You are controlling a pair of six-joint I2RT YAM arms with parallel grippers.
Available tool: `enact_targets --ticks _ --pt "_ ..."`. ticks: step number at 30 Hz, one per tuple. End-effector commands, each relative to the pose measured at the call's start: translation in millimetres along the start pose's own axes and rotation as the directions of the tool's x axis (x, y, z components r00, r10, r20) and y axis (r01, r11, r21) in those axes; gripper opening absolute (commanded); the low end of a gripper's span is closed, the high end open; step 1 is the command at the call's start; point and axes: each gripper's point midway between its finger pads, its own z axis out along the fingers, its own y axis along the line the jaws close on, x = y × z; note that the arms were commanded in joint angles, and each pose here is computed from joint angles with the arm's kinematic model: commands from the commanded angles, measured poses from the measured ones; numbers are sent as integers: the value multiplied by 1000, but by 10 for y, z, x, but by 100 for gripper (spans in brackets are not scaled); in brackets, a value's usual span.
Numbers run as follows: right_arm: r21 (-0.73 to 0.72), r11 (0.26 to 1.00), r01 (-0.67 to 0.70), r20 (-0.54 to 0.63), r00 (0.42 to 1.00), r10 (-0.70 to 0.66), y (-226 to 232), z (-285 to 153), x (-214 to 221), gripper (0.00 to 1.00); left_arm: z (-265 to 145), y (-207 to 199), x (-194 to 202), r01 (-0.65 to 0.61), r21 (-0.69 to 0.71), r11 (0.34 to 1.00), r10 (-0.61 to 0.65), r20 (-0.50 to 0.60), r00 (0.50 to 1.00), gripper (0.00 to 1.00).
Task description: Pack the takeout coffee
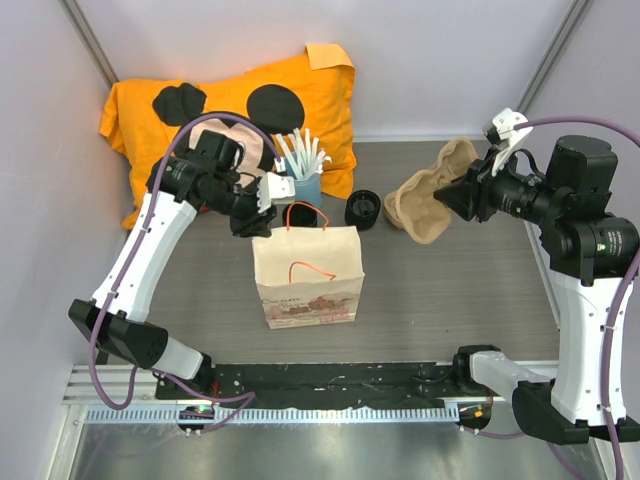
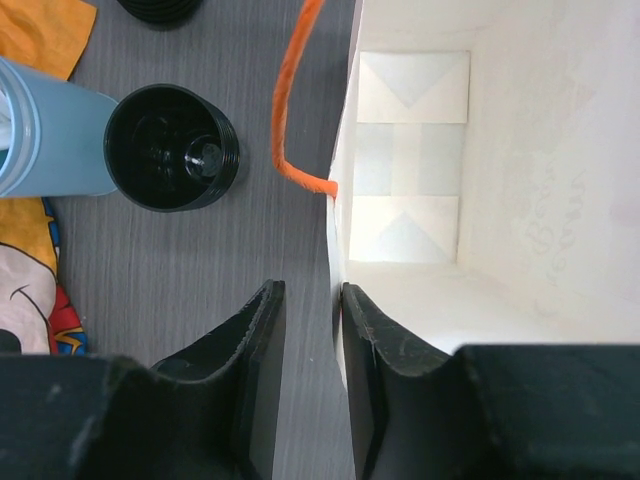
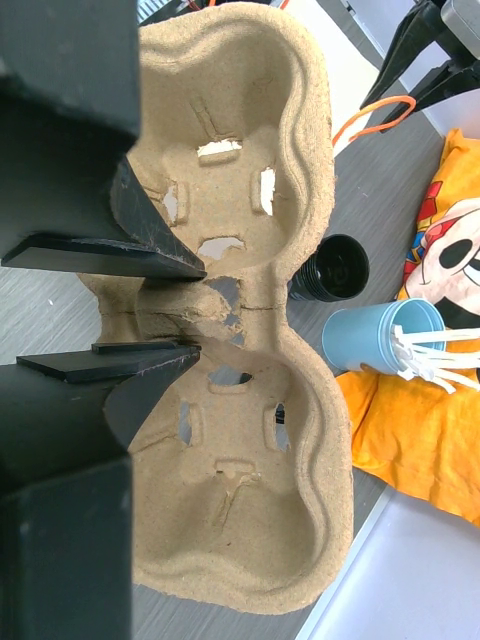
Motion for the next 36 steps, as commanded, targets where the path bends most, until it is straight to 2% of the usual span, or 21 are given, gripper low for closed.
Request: enact_targets --ticks 1,5,7,9,20,21,23,24,27,28,31,36 --pt "-15 1000 8 27 1000 -8 34 -1 -80 26 -102 -504 268 127 156 980 -108 -125 986 31" --pt "-29 1000 0 26 1000 1 49 21 -82 26 -125 -530 274 133 160 978 -113 -129 985 18" --pt "-41 999 -10 27 1000 11 76 30 -86 27 -129 -537 271 145 157 977 -125 -130 984 4" --pt "-57 998 -16 28 999 18 93 69 -98 26 -133 -537 265 152 149 977 -133 -130 983 0" --pt "-100 995 1 11 1000 0 225 469 -316 25 -116 -349 91 325 -15 945 -326 -29 945 0" --pt "-107 994 1 12 1000 0 237 493 -336 25 -114 -329 75 389 -41 920 -390 -18 921 0" --pt "-133 991 3 12 1000 -1 269 597 -395 24 -134 -232 34 416 -97 904 -416 19 909 0" --pt "-142 990 5 14 1000 -3 284 630 -422 24 -117 -222 44 483 -114 868 -483 31 875 0" --pt "-174 985 20 8 1000 -18 352 796 -488 24 -106 -116 34 541 -173 823 -537 73 840 0" --pt "-185 982 24 7 1000 -23 387 829 -506 24 -96 -76 23 580 -188 793 -573 96 814 0" --pt "-221 974 41 2 999 -42 480 987 -548 24 -114 28 -6 621 -245 744 -604 150 783 0" --pt "-276 958 74 0 997 -77 685 1200 -600 23 -256 260 55 625 -387 678 -600 199 775 0"
